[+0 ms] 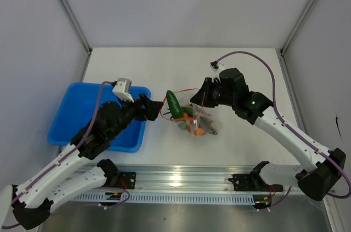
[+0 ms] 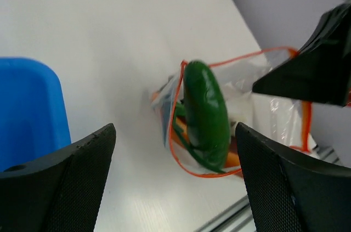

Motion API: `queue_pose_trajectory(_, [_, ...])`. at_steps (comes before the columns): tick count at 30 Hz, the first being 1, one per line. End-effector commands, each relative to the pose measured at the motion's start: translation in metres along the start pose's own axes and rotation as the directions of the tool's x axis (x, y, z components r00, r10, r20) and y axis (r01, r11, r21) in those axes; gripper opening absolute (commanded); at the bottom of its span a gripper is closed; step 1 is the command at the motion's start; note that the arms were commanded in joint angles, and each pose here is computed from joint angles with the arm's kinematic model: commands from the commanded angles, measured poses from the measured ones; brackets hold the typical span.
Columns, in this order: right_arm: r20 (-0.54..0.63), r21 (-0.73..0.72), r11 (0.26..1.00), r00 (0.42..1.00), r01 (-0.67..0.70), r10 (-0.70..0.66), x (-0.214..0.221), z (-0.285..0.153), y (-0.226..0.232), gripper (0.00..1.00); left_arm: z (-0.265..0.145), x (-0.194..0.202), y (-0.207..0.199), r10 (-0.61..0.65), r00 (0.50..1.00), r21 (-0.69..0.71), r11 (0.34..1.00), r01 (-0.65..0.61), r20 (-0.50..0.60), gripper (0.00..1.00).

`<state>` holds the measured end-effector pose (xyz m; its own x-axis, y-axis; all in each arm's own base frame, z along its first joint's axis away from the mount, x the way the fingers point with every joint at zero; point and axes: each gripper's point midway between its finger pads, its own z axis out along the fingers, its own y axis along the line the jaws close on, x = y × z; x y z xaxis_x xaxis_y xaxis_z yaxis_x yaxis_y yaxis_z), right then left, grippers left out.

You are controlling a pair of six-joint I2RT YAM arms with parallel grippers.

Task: Place the food in the zip-top bag and seal the zipper
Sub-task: Place the fake vegetable in the zipper food storage bag, then adjust the zipper food storage bag at the center of the board.

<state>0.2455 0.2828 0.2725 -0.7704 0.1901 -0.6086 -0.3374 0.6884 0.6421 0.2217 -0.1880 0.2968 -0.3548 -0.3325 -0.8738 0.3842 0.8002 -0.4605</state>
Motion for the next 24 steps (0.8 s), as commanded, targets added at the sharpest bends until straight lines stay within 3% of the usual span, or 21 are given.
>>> queue_pose_trajectory(1, [0.065, -0.104, 0.994, 0.998, 0.027, -0.02, -0.02, -0.015, 0.027, 0.0, 0.005, 0.036, -0.003, -0.03, 0.992, 0.035, 0.999, 0.035, -0.122, 0.9])
queue_pose_trajectory(8, [0.066, -0.11, 0.994, 0.998, 0.026, -0.019, -0.02, -0.018, 0.028, 0.0, 0.023, 0.065, 0.0, -0.039, 0.969, -0.011, 0.999, 0.037, -0.243, 0.79])
queue_pose_trajectory(10, [0.066, -0.108, 0.994, 0.998, 0.027, -0.02, -0.02, -0.018, 0.027, 0.0, 0.027, 0.066, 0.001, -0.038, 0.967, -0.022, 0.999, 0.034, -0.251, 0.7])
queue_pose_trajectory(12, [0.072, -0.102, 0.994, 0.997, 0.03, -0.023, -0.02, -0.019, 0.026, 0.0, 0.029, 0.066, 0.001, -0.039, 0.966, -0.03, 0.999, 0.033, -0.254, 0.48])
queue_pose_trajectory(16, [0.073, -0.089, 0.996, 0.997, 0.031, -0.025, -0.02, -0.019, 0.023, 0.0, 0.029, 0.067, -0.006, -0.041, 0.965, 0.002, 0.999, 0.043, -0.259, 0.29])
queue_pose_trajectory(19, [0.067, -0.082, 0.996, 0.997, 0.032, -0.026, -0.019, -0.017, 0.021, 0.0, 0.028, 0.063, -0.015, -0.043, 0.964, 0.041, 0.998, 0.055, -0.261, 0.05])
queue_pose_trajectory(20, [0.059, -0.076, 0.997, 0.998, 0.033, -0.028, -0.016, -0.015, 0.019, 0.0, 0.028, 0.061, -0.018, -0.041, 0.965, 0.058, 0.997, 0.058, -0.26, 0.01])
queue_pose_trajectory(24, [0.051, -0.033, 0.998, 0.997, 0.056, -0.055, -0.016, -0.008, 0.009, 0.0, 0.023, 0.044, -0.057, -0.014, 0.968, 0.24, 0.968, 0.077, -0.252, 0.01])
